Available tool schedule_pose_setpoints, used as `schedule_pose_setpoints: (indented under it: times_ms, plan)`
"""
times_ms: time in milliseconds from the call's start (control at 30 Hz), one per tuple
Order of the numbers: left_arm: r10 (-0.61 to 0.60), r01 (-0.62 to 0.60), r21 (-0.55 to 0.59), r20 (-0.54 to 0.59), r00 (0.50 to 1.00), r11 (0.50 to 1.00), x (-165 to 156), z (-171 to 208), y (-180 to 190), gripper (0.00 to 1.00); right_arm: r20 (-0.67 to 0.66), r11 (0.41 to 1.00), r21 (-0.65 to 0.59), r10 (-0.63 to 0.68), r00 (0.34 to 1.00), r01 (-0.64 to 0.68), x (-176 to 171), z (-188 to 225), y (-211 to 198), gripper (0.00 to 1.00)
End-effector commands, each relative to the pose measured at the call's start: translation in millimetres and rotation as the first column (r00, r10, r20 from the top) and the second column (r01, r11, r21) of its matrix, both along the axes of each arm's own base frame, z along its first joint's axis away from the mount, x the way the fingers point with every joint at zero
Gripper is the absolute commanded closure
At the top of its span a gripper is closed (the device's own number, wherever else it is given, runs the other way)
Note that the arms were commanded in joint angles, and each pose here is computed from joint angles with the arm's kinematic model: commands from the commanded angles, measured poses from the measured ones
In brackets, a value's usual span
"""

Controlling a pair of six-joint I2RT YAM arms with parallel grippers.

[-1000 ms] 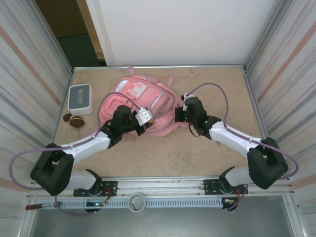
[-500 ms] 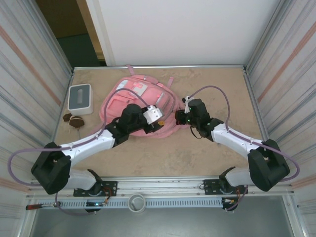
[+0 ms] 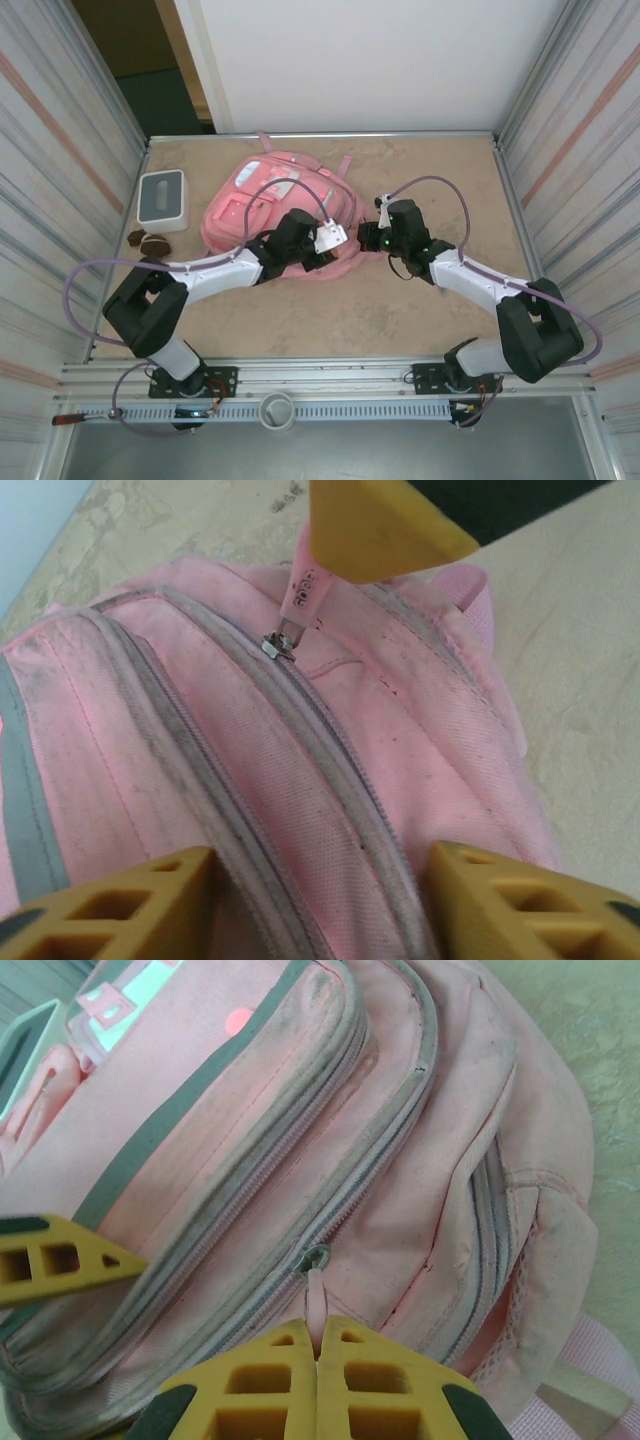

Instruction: Pack books, pencil case, and school supplies into a backpack

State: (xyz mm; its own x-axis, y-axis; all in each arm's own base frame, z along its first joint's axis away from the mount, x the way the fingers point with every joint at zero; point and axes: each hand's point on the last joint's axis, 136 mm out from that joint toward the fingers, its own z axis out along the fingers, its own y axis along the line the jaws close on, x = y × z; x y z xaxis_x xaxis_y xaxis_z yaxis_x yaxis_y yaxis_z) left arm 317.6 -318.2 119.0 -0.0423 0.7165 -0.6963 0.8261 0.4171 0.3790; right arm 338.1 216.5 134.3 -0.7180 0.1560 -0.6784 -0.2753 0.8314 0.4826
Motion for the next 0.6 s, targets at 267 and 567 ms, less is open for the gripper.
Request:
schedule_pose_setpoints:
  times_ms: [267, 567]
  plan:
    - [-0.028, 0.027, -0.005, -0.017, 0.999, 1.000, -6.7, 0.6, -1.7, 1.00, -0.048, 0.998, 0.053, 0.026, 0.998, -0.023, 6.2, -34.2, 1.8, 1.00]
    - [-0.042, 0.042, -0.037, -0.016, 0.999, 0.998, -11.3, 7.0, -3.4, 1.00, -0.038, 0.996, 0.066, 0.068, 0.997, -0.065, 4.4, -45.5, 7.3, 0.96]
